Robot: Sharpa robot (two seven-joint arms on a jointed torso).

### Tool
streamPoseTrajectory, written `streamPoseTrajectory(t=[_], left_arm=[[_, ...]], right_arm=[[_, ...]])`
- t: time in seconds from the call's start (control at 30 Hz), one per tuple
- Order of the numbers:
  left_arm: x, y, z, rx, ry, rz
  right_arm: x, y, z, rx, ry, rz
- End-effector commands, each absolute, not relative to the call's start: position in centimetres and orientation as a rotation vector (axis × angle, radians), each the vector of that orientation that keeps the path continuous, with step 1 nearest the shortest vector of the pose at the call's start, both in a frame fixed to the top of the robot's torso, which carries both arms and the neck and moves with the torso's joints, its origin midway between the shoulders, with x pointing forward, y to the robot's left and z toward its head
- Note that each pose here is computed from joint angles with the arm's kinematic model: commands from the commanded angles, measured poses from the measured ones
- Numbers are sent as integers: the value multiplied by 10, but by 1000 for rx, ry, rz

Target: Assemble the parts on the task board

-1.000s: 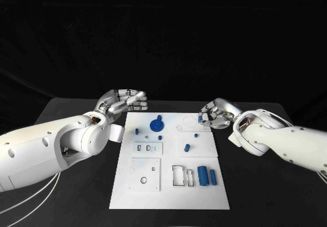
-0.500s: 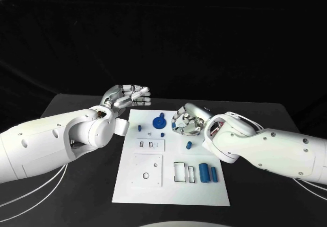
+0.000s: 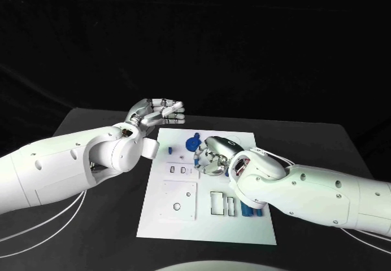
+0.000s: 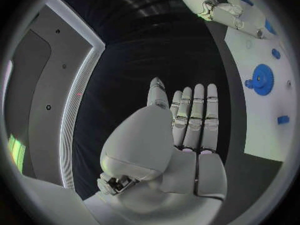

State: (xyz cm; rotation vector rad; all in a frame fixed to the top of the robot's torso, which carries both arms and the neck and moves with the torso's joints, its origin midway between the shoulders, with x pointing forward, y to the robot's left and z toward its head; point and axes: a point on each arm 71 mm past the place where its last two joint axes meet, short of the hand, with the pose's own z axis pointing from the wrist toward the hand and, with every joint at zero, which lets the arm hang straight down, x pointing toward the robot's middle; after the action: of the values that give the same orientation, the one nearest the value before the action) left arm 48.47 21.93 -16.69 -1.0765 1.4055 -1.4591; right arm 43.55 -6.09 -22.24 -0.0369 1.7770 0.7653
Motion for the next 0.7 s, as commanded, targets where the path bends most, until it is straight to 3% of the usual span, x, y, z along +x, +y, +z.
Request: streamPoseTrajectory(t=[0.03, 0.7], left_arm=[[484, 216, -166, -1071, 1415, -1483], [483, 216, -166, -1071, 1420, -1486]], right_arm=[[435, -57, -227, -63, 1754, 727], [431, -38, -241, -88, 1757, 741]])
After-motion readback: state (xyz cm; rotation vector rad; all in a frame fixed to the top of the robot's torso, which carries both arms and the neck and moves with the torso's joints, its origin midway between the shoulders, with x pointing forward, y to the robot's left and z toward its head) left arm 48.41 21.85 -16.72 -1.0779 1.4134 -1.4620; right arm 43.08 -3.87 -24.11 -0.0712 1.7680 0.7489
